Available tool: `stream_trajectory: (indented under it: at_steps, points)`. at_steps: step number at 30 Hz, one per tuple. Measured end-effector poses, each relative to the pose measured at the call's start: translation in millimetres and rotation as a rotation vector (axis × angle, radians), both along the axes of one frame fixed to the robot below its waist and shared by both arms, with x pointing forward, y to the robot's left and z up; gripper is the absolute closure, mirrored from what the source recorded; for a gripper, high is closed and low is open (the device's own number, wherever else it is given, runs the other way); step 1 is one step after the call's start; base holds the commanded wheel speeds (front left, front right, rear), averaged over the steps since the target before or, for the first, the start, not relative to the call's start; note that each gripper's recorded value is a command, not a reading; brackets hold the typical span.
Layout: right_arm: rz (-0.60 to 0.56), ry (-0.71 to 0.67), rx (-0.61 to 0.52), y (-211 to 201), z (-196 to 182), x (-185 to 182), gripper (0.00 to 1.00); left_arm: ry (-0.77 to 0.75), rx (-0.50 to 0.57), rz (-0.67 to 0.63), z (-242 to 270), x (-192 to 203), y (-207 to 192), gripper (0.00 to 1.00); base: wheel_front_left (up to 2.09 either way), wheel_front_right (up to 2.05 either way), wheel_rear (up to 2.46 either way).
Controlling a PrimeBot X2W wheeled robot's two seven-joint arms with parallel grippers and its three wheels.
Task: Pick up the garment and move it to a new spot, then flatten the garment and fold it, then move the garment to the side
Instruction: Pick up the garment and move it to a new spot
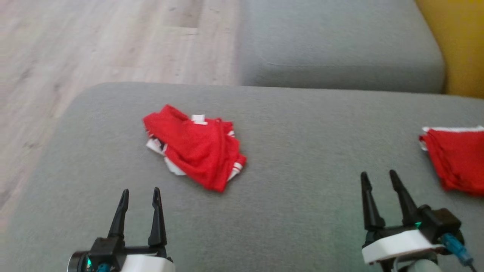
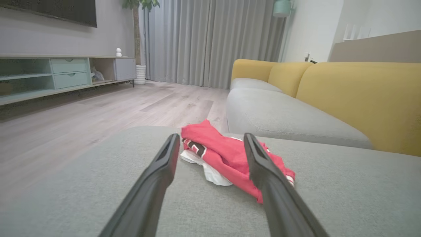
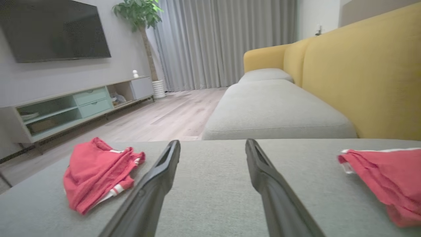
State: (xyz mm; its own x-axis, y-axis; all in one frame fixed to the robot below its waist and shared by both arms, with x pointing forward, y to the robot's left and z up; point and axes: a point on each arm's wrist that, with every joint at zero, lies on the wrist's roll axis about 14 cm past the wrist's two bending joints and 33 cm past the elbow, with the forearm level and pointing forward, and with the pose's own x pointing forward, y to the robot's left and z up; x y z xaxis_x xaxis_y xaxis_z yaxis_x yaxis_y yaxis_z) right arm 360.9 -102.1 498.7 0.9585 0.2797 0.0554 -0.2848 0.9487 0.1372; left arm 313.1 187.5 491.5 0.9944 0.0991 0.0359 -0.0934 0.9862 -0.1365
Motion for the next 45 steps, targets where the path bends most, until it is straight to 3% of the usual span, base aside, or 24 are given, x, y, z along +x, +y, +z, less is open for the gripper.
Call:
stream_trajectory:
  at_steps: [7, 15, 25, 29, 34, 40, 45]
  points:
    - [0.17, 0.002, 0.017, 56.4, 3.0, -2.7, 0.0, -0.017, 0.017, 0.143, 2.7, -28.7, 42.1, 0.0, 0.0, 0.0, 0.0]
    - [0.285, 0.007, 0.023, 93.1, 4.6, -9.4, 0.0, -0.019, 0.012, 0.231, -0.9, -58.1, 65.1, 0.0, 0.0, 0.0, 0.0]
    - [0.303, 0.032, 0.031, 99.1, -2.4, -8.5, 0.0, 0.0, 0.035, 0.213, -4.3, -56.7, 63.0, 0.0, 0.0, 0.0, 0.0]
    - [0.272, 0.056, 0.038, 89.7, -10.6, -3.1, 0.0, -0.011, 0.057, 0.128, 3.3, -32.7, 48.6, 0.0, 0.0, 0.0, 0.0]
    - [0.228, 0.081, 0.034, 77.3, -22.8, 13.0, 0.0, -0.058, 0.114, -0.041, 33.3, 34.2, 19.1, 0.0, 0.0, 0.0, 0.0]
    - [0.15, 0.055, 0.07, 60.2, -21.4, 59.6, 0.0, 0.114, 0.227, -0.285, 21.5, 119.9, -32.3, 0.0, 0.0, 0.0, 0.0]
    - [0.089, 0.108, 0.074, 40.4, -45.4, 72.7, 0.0, 0.29, 0.247, -0.398, -24.4, 155.7, -60.7, 0.0, 0.0, 0.0, 0.0]
